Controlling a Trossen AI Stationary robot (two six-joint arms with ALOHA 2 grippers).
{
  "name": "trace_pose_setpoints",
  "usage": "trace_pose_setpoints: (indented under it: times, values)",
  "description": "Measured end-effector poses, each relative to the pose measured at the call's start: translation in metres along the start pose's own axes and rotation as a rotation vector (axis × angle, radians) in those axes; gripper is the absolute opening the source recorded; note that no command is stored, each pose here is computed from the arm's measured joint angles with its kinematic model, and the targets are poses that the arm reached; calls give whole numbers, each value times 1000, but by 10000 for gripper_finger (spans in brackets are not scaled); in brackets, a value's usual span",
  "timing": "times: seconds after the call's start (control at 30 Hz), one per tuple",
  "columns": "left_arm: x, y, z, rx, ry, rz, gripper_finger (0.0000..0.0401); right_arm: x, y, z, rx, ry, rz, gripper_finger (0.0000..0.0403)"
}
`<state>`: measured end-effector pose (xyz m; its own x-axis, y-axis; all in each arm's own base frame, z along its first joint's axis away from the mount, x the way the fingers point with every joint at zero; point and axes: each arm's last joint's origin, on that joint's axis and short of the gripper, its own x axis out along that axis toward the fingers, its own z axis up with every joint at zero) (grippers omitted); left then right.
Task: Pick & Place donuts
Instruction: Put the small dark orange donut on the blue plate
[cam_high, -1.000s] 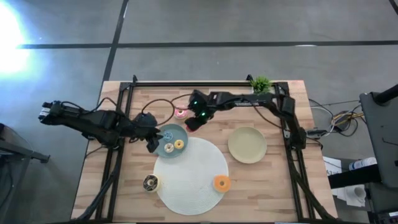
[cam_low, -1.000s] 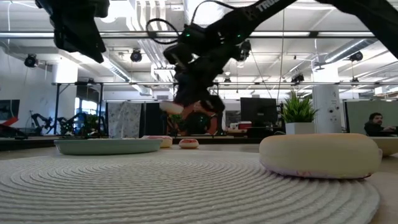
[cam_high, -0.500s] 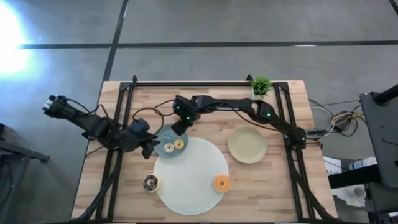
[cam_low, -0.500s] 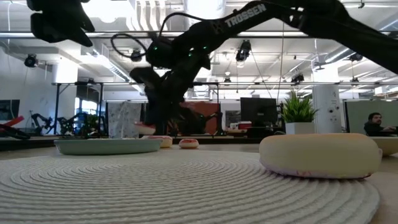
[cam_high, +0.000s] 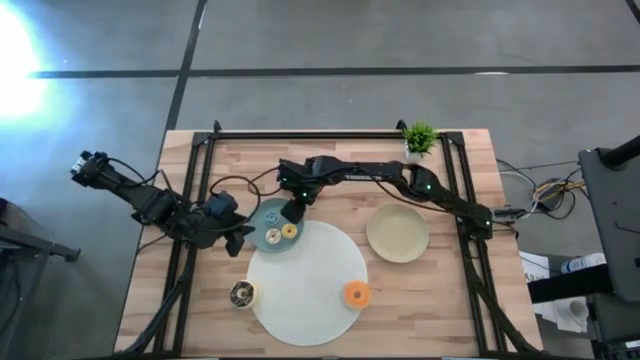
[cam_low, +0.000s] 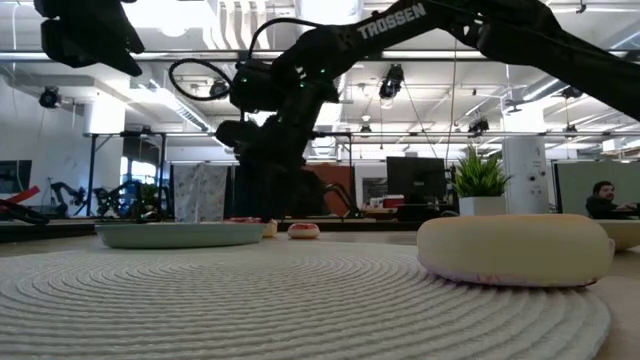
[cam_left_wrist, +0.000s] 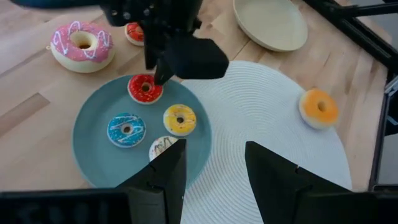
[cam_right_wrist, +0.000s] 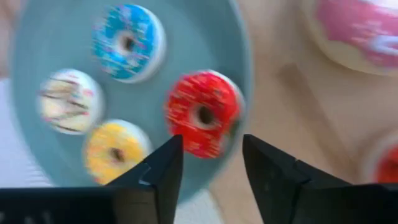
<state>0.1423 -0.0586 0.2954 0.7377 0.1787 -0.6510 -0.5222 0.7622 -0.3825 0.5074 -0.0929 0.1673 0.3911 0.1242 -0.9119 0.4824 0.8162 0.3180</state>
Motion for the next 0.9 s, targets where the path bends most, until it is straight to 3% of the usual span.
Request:
trace_pose_setpoints:
  times: [0.1,0.2,0.33,0.6,0.9]
  values:
    - [0,1,0,3,3,5,137,-15,4,1,-66,-53,-85,183]
    - [0,1,0,5,4,6,137,-42,10,4,-116,-116,-84,194]
    - [0,1,0,5,4,6,137,-60,-2,11,-79,-153,-115,195]
    - [1,1,-1,6,5,9,137,-55,-76,20,120,-62,-225,194]
    - [1,1,0,6,-12,20,137,-36,-86,7,76,33,-206,194]
